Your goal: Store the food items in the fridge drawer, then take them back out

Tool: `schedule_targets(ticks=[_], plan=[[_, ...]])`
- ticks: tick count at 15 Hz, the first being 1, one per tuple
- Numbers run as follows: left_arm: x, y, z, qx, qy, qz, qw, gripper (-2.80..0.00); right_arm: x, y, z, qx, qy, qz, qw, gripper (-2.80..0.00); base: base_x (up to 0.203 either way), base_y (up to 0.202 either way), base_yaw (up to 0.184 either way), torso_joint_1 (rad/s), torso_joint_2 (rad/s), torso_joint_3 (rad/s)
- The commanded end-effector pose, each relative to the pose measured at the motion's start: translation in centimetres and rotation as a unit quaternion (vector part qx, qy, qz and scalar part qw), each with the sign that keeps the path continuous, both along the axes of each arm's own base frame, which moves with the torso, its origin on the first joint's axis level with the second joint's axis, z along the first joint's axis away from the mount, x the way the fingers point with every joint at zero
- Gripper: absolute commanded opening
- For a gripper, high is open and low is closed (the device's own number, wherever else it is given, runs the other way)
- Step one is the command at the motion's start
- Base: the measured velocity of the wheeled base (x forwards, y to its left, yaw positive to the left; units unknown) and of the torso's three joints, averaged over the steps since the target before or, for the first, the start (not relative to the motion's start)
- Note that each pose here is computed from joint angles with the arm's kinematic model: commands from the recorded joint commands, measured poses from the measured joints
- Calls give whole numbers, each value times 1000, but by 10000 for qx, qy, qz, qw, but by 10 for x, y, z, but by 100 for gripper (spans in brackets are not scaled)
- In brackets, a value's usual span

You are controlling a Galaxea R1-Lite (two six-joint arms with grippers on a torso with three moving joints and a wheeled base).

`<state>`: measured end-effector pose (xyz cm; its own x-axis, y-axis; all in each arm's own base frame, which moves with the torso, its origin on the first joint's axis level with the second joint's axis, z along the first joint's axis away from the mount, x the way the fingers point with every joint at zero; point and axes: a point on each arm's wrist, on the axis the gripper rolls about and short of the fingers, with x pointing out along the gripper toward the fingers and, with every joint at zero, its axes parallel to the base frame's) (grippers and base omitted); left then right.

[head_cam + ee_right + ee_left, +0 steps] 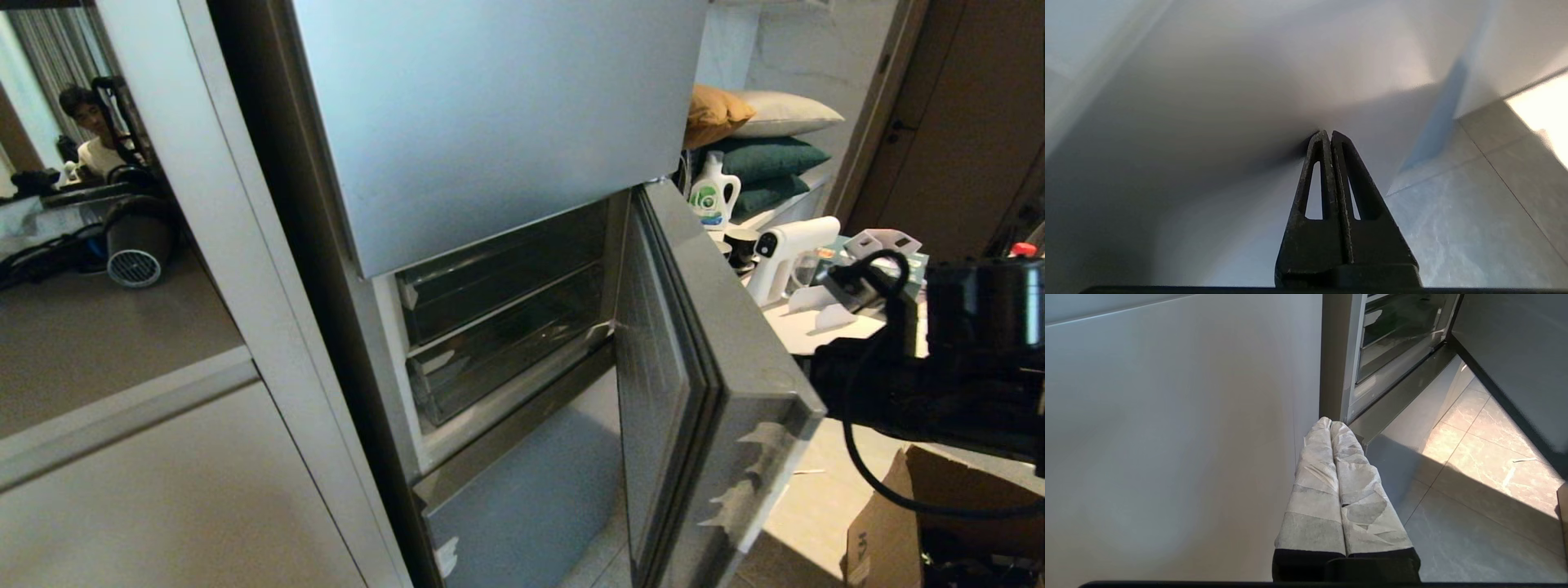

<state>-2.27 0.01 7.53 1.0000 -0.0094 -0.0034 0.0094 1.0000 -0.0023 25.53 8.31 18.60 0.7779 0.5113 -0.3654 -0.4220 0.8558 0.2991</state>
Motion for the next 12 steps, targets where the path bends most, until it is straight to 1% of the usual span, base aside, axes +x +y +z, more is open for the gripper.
schedule_targets(ticks=[1,2,4,6,8,10,12], plan=[[0,0,0,-4,-2,1,10000,-280,39,25,-27,-113,308,223,9992,-280,0,0,0,0,0,0],[0,0,0,-2,-2,1,10000,-280,55,36,-34,-113,253,309,9991,-280,0,0,0,0,0,0],[0,0,0,-4,-2,1,10000,-280,95,60,-50,-40,-33,430,9991,-280,0,0,0,0,0,0],[0,0,0,-4,-2,1,10000,-280,136,82,-59,56,-489,524,9974,-280,0,0,0,0,0,0],[0,0,0,-4,-2,1,10000,-280,162,99,-64,109,-848,617,9944,-280,0,0,0,0,0,0],[0,0,0,2,-2,1,10000,-280,165,106,-66,114,-928,683,9933,-280,0,0,0,0,0,0],[0,0,0,-4,-2,1,10000,-280,147,104,-52,122,-953,738,9926,-280,0,0,0,0,0,0]])
